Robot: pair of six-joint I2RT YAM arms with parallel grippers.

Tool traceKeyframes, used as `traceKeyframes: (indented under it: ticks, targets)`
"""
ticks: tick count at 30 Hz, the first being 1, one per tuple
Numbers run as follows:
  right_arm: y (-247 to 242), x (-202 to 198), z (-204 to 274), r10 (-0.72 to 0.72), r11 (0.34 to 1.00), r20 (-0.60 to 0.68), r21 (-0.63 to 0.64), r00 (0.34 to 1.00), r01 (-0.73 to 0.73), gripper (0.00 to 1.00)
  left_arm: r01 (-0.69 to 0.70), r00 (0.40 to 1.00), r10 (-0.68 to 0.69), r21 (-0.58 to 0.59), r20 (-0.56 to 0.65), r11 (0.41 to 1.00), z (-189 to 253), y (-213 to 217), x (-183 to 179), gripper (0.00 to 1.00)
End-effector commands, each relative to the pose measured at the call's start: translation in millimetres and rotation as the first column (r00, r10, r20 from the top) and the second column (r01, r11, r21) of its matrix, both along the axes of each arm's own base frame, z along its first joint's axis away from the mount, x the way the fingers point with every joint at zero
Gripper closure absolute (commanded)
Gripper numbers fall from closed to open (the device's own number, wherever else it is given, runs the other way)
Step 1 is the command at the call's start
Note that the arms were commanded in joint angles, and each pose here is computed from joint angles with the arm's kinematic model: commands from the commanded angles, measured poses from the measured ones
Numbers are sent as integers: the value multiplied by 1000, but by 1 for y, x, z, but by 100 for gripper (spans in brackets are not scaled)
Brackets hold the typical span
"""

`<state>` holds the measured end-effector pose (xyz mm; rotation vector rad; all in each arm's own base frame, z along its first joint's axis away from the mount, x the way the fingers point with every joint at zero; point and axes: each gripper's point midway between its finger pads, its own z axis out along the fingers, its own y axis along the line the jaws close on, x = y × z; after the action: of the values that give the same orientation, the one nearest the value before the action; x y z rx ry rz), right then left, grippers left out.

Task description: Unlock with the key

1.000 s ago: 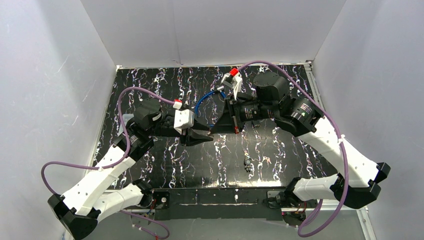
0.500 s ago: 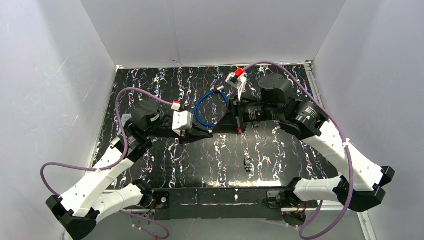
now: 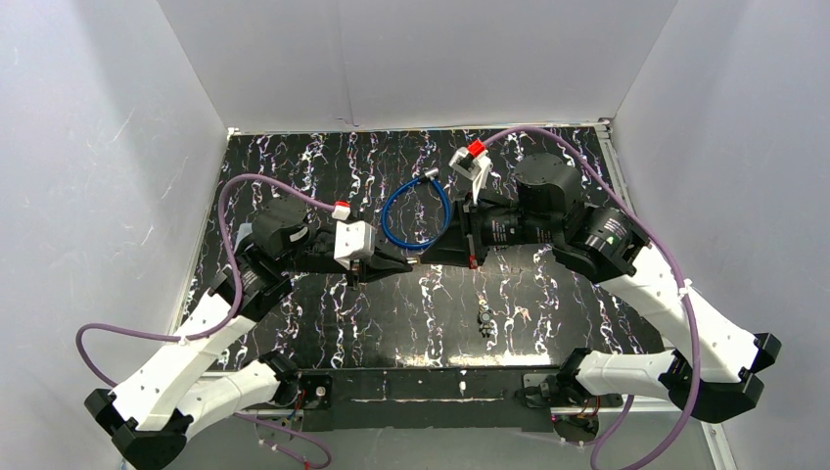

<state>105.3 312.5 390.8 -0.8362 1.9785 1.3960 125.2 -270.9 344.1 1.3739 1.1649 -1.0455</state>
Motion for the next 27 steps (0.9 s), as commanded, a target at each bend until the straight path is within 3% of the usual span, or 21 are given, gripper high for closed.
traceKeyframes:
  ticks: [1,6,11,14,15,17,18,22,27]
  targets:
    - [-5,1,8,-23,999,39,29,999,22,99,23,999,-22,-30,32,999,23,8,-14,88]
    - [-5,1,10,-26,999,38,38,999,25,99,54,998,-54,-33,13,998,25,8,-20,83]
    - [-6,0,13,-29,998,35,49,999,27,99,43,999,-43,-31,19,999,26,6,-18,92]
    - [-6,-1,14,-31,998,34,53,999,29,99,35,999,-34,-27,18,999,23,5,-15,91]
    - [-6,-1,14,-30,998,34,55,999,28,99,32,999,-31,-24,14,999,21,5,-15,87]
    - [-7,-1,16,-31,998,36,58,999,29,99,24,1000,-24,-14,8,1000,14,5,-13,65]
    - [-7,-1,17,-31,998,37,59,999,29,99,18,1000,-18,-7,7,1000,9,5,-12,61]
    - [-7,-2,20,-30,998,38,63,999,27,99,18,1000,-18,7,-8,1000,-2,4,-10,48]
    - [-7,-2,22,-28,998,39,65,999,25,99,3,1000,-3,16,-17,1000,-10,-1,-2,45]
